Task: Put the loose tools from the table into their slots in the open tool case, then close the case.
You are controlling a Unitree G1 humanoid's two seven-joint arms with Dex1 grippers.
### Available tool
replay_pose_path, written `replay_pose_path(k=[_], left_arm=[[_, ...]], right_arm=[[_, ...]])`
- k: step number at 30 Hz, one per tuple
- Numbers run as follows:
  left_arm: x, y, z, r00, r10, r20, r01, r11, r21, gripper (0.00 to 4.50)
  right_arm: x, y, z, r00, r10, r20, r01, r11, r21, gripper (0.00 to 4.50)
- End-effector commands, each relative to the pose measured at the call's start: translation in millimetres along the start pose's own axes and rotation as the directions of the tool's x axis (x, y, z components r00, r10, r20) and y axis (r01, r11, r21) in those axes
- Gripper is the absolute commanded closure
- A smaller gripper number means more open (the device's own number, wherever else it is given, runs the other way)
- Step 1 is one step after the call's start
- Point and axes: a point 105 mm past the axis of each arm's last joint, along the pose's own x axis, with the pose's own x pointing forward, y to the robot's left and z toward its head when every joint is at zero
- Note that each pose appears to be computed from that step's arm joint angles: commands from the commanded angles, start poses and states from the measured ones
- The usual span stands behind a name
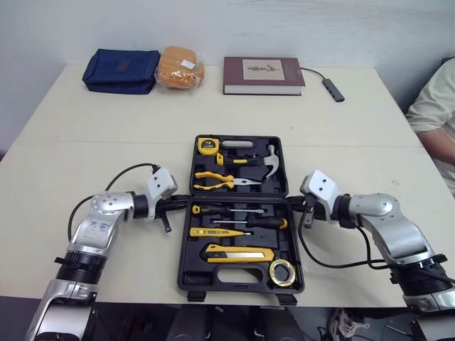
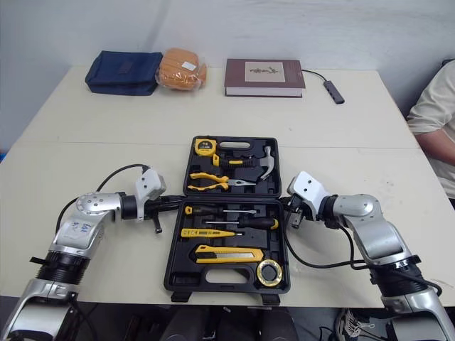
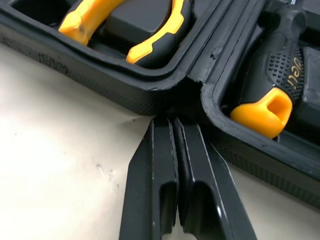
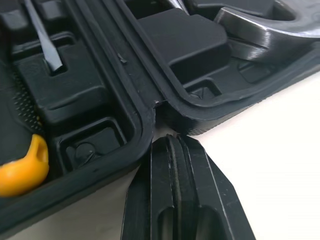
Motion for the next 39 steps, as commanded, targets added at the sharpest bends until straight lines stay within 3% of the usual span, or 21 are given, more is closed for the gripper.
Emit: replay_pose_path(k=[1, 10, 15, 18, 22, 25, 26, 32, 39], left_arm=[[15.0, -13.7, 14.9, 0.998, -0.062, 0.034, 0.060, 0.997, 0.049, 4.44], [-14.7, -3.1, 4.1, 0.999, 0.033, 0.002, -0.033, 0.999, -0.016, 4.44], [-49.4, 1.8, 1.4, 0.993, 0.118, -0.031, -0.121, 0.987, -0.104, 4.44], [-64.2, 0.0, 20.9, 0.993, 0.115, 0.004, -0.112, 0.970, -0.217, 3.55], [-60.6, 4.0, 44.9, 0.989, 0.146, 0.004, -0.136, 0.936, -0.326, 1.74], [-54.2, 19.8, 52.5, 0.973, 0.229, -0.026, -0.220, 0.888, -0.404, 0.37], [-51.1, 24.8, 54.0, 0.967, 0.252, -0.037, -0.242, 0.864, -0.441, 0.04], [-30.8, 30.5, 49.7, 0.961, 0.246, -0.126, -0.274, 0.777, -0.567, 0.04], [-19.9, 35.4, 39.7, 0.946, 0.261, -0.194, -0.325, 0.759, -0.565, 0.04]], right_arm=[[4.0, 6.1, 12.3, 0.999, 0.025, 0.036, -0.024, 0.999, -0.038, 4.50], [-22.5, -13.1, -1.9, 0.994, -0.083, -0.066, 0.074, 0.988, -0.137, 4.50], [-45.5, -20.5, 3.6, 0.988, -0.138, -0.072, 0.131, 0.987, -0.093, 4.50], [-56.4, -15.3, 26.6, 0.994, -0.105, 0.006, 0.104, 0.986, 0.129, 3.42], [-55.2, -16.5, 48.1, 0.993, -0.109, 0.047, 0.086, 0.936, 0.342, 1.39], [-47.8, -23.3, 51.9, 0.990, -0.137, 0.024, 0.115, 0.903, 0.415, 0.00], [-44.2, -27.5, 51.5, 0.988, -0.157, 0.009, 0.137, 0.889, 0.436, 0.00], [-21.8, -43.0, 54.4, 0.976, -0.213, -0.041, 0.197, 0.793, 0.576, 0.00], [-8.7, -41.7, 54.0, 0.973, -0.210, -0.093, 0.224, 0.776, 0.590, 0.00]])
